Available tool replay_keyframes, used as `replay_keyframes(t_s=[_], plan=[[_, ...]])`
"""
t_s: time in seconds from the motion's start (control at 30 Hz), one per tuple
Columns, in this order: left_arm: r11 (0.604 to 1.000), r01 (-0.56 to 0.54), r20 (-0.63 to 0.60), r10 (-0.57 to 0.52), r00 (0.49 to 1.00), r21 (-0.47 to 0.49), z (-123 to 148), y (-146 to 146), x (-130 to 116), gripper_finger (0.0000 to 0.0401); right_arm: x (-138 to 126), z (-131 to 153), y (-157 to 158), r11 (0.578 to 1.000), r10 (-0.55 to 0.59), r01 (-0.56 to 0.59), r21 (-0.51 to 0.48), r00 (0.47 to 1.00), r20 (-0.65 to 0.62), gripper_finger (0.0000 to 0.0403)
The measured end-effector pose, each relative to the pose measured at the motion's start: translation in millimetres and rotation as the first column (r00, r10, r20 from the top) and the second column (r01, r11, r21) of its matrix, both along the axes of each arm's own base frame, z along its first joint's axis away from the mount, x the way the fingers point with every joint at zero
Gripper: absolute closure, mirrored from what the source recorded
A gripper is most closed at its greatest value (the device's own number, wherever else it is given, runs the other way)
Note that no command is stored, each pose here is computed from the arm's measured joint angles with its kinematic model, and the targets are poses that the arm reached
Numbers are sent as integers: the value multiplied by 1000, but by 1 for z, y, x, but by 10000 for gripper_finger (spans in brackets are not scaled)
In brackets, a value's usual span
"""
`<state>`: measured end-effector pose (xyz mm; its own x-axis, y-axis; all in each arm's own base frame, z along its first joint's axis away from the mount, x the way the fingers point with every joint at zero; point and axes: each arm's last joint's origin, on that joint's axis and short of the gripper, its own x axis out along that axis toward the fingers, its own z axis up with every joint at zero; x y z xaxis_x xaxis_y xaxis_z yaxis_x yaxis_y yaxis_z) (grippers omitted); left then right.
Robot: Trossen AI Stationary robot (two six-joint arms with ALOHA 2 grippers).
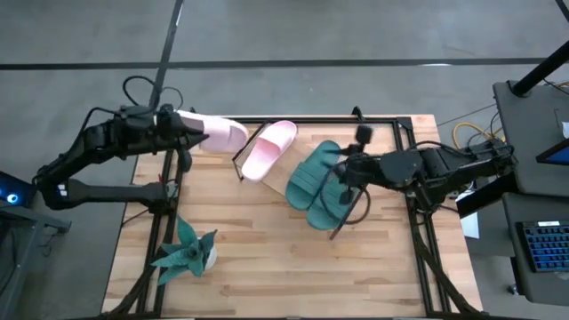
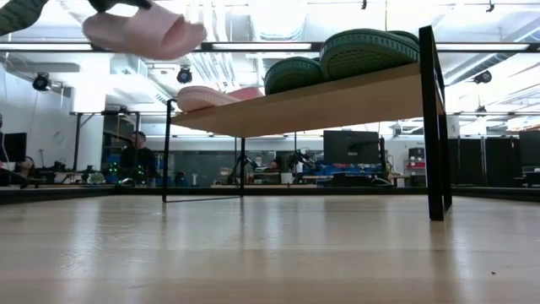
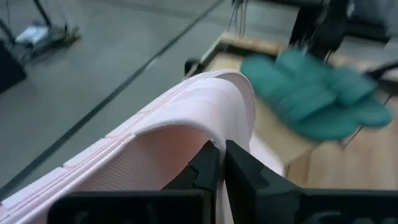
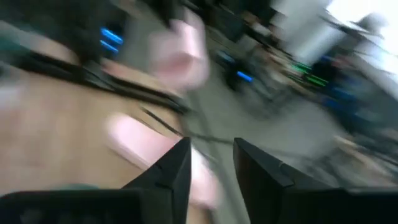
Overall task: Pick and place slides into the shelf
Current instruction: Put the pink slide on the shelf
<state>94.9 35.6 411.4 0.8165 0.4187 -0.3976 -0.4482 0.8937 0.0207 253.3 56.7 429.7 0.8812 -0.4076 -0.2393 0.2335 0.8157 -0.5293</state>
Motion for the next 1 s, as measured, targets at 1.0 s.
replay_keyframes(t_s=[1.0], plan=[[925, 362, 180, -339, 923, -117, -4, 6, 68, 401, 139, -89, 30, 328, -172, -468, -821, 825, -539, 261]])
